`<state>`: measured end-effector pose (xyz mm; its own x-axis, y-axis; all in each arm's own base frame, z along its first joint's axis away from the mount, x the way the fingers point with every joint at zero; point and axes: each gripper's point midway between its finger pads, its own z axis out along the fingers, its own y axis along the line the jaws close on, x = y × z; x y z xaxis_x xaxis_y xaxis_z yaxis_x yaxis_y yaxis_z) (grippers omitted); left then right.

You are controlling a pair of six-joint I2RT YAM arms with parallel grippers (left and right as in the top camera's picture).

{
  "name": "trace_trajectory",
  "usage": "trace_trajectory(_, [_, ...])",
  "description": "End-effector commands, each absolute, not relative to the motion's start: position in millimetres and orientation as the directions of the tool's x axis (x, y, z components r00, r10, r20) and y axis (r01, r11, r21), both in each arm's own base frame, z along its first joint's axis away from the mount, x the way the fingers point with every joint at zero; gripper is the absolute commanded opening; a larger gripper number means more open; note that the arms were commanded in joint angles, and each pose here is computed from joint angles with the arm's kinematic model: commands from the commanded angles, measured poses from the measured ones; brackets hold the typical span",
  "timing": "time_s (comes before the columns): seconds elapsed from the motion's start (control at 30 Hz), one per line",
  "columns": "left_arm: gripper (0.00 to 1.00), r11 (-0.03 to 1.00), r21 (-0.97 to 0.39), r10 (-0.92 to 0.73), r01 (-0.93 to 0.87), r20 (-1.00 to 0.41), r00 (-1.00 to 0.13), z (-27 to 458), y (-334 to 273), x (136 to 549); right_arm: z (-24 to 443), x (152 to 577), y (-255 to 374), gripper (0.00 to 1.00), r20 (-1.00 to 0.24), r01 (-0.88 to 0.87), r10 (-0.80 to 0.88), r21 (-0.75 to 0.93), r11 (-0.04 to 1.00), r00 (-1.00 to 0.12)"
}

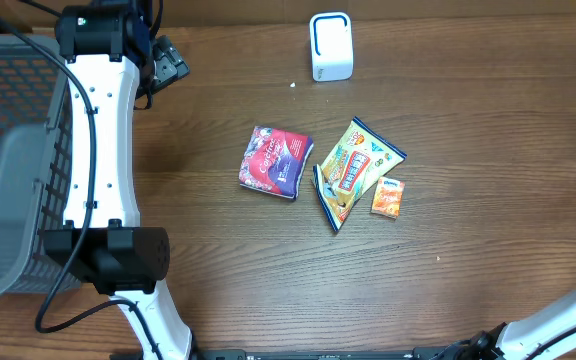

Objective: Scan the item barcode

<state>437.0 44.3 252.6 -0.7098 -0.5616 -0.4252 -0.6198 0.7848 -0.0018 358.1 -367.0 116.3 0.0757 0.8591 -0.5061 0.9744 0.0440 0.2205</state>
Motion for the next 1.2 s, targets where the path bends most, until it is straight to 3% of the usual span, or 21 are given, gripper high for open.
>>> trace_trajectory(0.0, [1.00, 0.776, 0.002, -0.572, -0.631, -0.419, -0.705, 248.1, 45.4, 439.0, 110.8, 367.6, -373.6, 0.04, -0.509, 0.967, 0.851, 0.254, 0.003, 0.132])
trace_trajectory(0.33, [1.00, 0.776, 0.002, -0.572, -0.631, -0.419, -0.705, 248.1, 45.4, 439.0, 87.1, 363.2, -401.2, 0.05, -0.597, 0.977, 0.783, 0.204, -0.062, 0.175])
trace_trajectory(0.5, [1.00, 0.776, 0.002, -0.572, -0.631, -0.419, -0.705, 248.1, 45.4, 439.0, 91.5, 361.6, -411.1, 0.08, -0.636, 0.982, 0.757, 0.183, -0.038, 0.148])
trace_trajectory(0.57, [1.00, 0.776, 0.002, -0.572, -0.631, -0.419, -0.705, 248.1, 45.4, 439.0, 92.3, 360.7, -413.6, 0.19, -0.643, 0.985, 0.755, 0.172, -0.023, 0.130])
trace_trajectory(0.6, [1.00, 0.776, 0.002, -0.572, -0.631, -0.419, -0.705, 248.1, 45.4, 439.0, 92.2, 359.4, -414.4, 0.34, -0.644, 0.986, 0.755, 0.168, -0.022, 0.126])
trace_trajectory(0.63, [1.00, 0.776, 0.002, -0.572, -0.631, -0.419, -0.705, 248.1, 45.4, 439.0, 92.0, 357.6, -415.5, 0.41, -0.644, 0.987, 0.755, 0.162, -0.020, 0.121])
trace_trajectory(0.7, [1.00, 0.776, 0.002, -0.572, -0.631, -0.419, -0.705, 248.2, 45.4, 439.1, 91.1, 355.4, -416.3, 0.44, -0.646, 0.991, 0.759, 0.132, 0.009, 0.079])
trace_trajectory(0.73, [1.00, 0.776, 0.002, -0.572, -0.631, -0.419, -0.705, 248.1, 45.4, 439.0, 90.7, 353.8, -416.3, 0.66, -0.650, 0.994, 0.760, 0.093, 0.048, 0.024])
trace_trajectory(0.77, [1.00, 0.776, 0.002, -0.572, -0.631, -0.419, -0.705, 248.2, 45.4, 439.1, 91.1, 353.3, -415.9, 0.80, -0.651, 0.995, 0.759, 0.067, 0.074, -0.013])
trace_trajectory(0.83, [1.00, 0.776, 0.002, -0.572, -0.631, -0.419, -0.705, 248.1, 45.4, 439.0, 94.3, 352.5, -415.2, 0.93, -0.652, 0.993, 0.755, 0.028, 0.119, -0.072])
trace_trajectory(0.9, [1.00, 0.776, 0.002, -0.572, -0.631, -0.419, -0.705, 248.1, 45.4, 439.0, 100.2, 351.6, -414.0, 1.00, -0.654, 0.990, 0.749, 0.008, 0.143, -0.103])
trace_trajectory(1.03, [1.00, 0.776, 0.002, -0.572, -0.631, -0.419, -0.705, 248.1, 45.4, 439.0, 119.2, 352.0, -409.9, 1.00, -0.658, 0.987, 0.746, 0.026, 0.157, -0.101])
trace_trajectory(1.17, [1.00, 0.776, 0.002, -0.572, -0.631, -0.419, -0.705, 248.1, 45.4, 439.0, 149.9, 371.8, -396.0, 1.00, -0.645, 0.961, 0.759, 0.146, 0.234, -0.087])
